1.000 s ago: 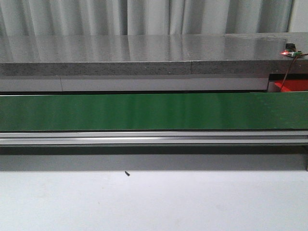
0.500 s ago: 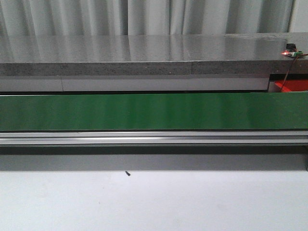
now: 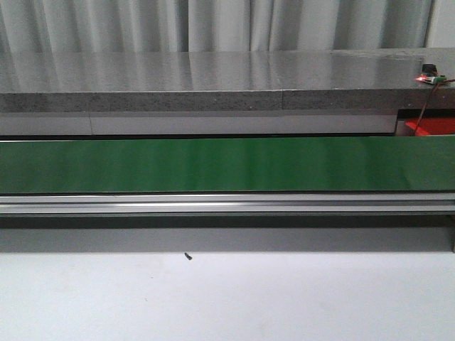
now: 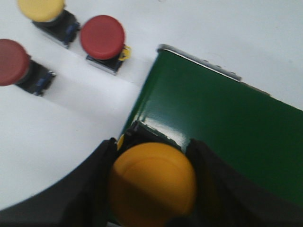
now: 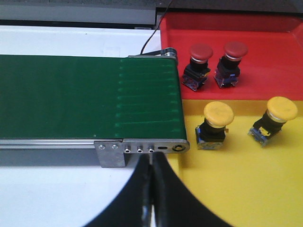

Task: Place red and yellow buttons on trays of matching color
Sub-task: 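Grasp a yellow push-button with the left gripper and set it on the belt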

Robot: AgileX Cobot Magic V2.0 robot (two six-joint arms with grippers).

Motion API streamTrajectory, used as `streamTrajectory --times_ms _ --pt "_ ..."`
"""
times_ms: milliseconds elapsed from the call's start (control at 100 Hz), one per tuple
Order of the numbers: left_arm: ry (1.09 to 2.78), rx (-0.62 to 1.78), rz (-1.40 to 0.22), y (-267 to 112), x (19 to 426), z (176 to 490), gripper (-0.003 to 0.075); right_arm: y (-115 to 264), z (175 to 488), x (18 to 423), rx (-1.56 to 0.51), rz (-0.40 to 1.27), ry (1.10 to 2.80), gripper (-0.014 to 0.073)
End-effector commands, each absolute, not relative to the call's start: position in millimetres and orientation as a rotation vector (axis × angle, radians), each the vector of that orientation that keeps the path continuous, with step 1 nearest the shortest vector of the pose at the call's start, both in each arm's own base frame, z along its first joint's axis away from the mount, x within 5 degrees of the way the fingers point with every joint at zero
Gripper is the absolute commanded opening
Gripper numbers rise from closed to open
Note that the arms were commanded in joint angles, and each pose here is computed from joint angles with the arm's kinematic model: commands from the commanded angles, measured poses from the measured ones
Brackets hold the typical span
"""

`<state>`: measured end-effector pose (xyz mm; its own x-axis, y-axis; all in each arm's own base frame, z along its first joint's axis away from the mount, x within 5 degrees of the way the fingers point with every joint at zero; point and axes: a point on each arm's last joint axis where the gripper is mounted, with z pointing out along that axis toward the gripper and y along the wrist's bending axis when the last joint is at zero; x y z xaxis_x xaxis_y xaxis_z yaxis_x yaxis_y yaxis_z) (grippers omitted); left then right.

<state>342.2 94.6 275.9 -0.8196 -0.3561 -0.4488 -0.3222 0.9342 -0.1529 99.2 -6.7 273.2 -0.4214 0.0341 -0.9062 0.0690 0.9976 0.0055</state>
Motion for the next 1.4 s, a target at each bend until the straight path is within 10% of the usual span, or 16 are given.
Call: streamTrajectory --times_ms 0,340,610,1390 --pt "2.475 -0.427 -0.091 82.7 344.2 301.5 0.0197 -6.8 288.2 101.7 0.058 -0.048 1.913 -0.0059" --pt "2.533 -0.424 -0.097 81.3 351.3 284.4 0.0229 -6.8 288.2 101.7 0.058 -0.048 1.913 -0.0059" --pt "2.541 -0.395 -0.141 78.1 351.9 283.6 0.0549 -6.8 288.2 101.7 0.058 -0.048 1.913 -0.0059" --pt "2.379 -0.48 -0.093 115.1 316.8 329.5 0.0547 -6.8 288.2 101.7 0.058 -0.048 1.913 -0.0059"
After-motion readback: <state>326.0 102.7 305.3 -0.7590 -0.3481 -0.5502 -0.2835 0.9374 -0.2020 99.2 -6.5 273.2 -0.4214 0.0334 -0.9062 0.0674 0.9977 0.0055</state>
